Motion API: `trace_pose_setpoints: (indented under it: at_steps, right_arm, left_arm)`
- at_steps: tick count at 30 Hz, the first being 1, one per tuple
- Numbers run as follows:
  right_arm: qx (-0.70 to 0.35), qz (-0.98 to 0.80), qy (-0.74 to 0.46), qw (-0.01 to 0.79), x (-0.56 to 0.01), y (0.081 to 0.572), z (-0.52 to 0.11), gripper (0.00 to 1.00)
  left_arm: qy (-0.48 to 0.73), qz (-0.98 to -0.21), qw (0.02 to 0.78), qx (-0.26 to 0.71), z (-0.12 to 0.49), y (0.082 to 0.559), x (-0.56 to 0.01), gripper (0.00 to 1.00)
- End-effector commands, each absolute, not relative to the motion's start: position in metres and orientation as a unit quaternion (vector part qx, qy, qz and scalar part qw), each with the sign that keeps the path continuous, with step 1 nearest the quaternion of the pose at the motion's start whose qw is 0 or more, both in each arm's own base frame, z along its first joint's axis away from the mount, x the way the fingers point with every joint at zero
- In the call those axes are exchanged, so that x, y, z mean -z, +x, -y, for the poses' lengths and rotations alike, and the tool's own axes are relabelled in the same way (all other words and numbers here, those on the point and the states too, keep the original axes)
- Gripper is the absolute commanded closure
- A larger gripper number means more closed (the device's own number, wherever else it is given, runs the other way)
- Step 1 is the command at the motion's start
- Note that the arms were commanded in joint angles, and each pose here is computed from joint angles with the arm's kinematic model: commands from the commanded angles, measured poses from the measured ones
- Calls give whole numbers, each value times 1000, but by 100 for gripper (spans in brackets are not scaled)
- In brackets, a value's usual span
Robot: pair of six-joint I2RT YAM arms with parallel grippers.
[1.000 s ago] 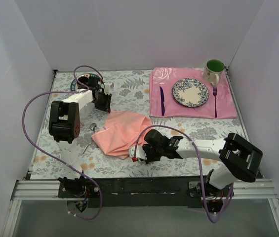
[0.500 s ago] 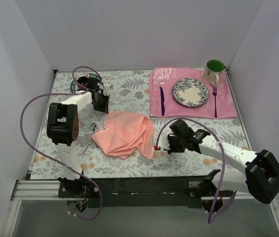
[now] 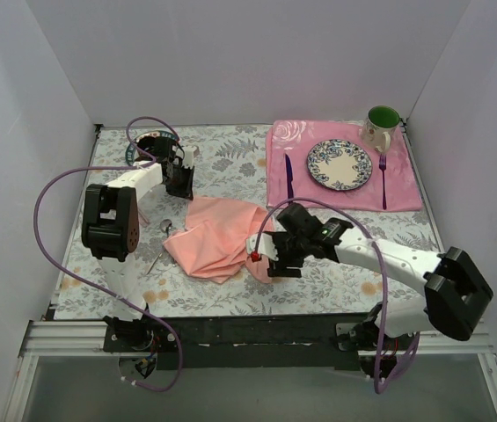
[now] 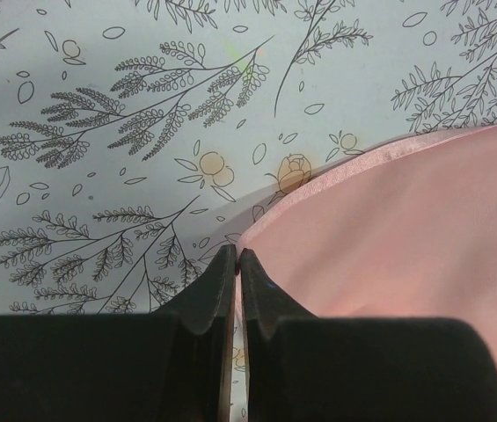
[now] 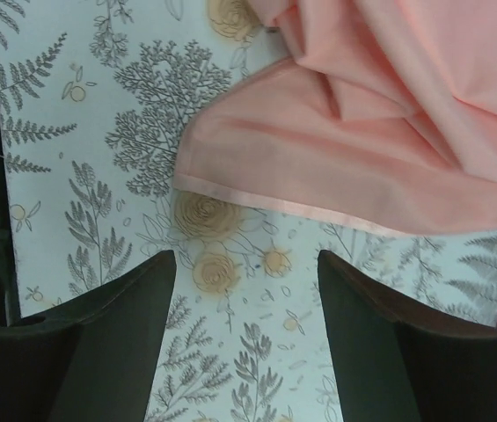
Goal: Fold the napkin into a case and place the utensils inside
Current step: Pick up the crumpled napkin from the center of the board.
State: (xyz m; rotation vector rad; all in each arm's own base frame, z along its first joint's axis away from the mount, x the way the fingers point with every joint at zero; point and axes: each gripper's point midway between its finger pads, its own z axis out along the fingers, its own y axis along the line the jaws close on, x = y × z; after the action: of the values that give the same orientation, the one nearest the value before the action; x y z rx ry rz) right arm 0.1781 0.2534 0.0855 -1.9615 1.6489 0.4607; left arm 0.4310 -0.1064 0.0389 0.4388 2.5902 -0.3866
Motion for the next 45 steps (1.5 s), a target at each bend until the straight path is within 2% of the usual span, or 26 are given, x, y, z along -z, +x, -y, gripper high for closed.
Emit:
trace_pose_setpoints:
  at_steps: [1, 13, 15, 18, 20, 21, 22, 23, 31, 36, 39, 42, 44, 45]
  right_arm:
    - [-199, -601, -736, 237, -69, 169, -284, 28]
    - [-197, -577, -763, 216, -39, 156, -313, 29]
    - [-190, -579, -767, 201, -27, 156, -309, 34]
    - [-173, -581, -773, 187, -15, 157, -300, 46]
    - [-167, -576, -781, 174, -8, 152, -289, 60]
    - [-163, -574, -783, 174, -8, 152, -284, 68]
    - [-159, -575, -786, 163, -6, 148, -277, 87]
    - [-154, -573, -791, 153, -2, 145, -267, 98]
    - [-97, -613, -765, 172, -48, 177, -193, 99]
    - [-47, -610, -768, 189, -65, 197, -153, 99]
    - [-19, -621, -752, 218, -69, 232, -148, 99]
    - [16, -639, -729, 247, -76, 281, -155, 99]
    - [36, -648, -700, 298, -101, 323, -171, 99]
    - [43, -658, -692, 295, -96, 337, -173, 99]
  left_arm:
    - [163, -938, 267, 148, 110, 439, -63, 100]
    - [165, -940, 263, 144, 109, 441, -59, 100]
    - [165, -939, 263, 145, 110, 442, -59, 100]
    - [164, -940, 263, 145, 110, 442, -60, 100]
    - [165, -940, 263, 145, 110, 442, -60, 100]
    - [167, -940, 262, 145, 110, 442, -60, 100]
    - [168, -939, 262, 145, 110, 442, -61, 100]
    - [168, -939, 264, 144, 110, 442, -62, 100]
    - [132, -927, 323, 137, 89, 460, -104, 100]
    - [141, -925, 328, 130, 86, 451, -112, 100]
    - [150, -929, 311, 136, 87, 438, -107, 100]
    - [148, -931, 307, 133, 86, 434, -103, 100]
    - [143, -931, 307, 133, 86, 434, -102, 100]
    - [137, -932, 308, 136, 87, 436, -102, 100]
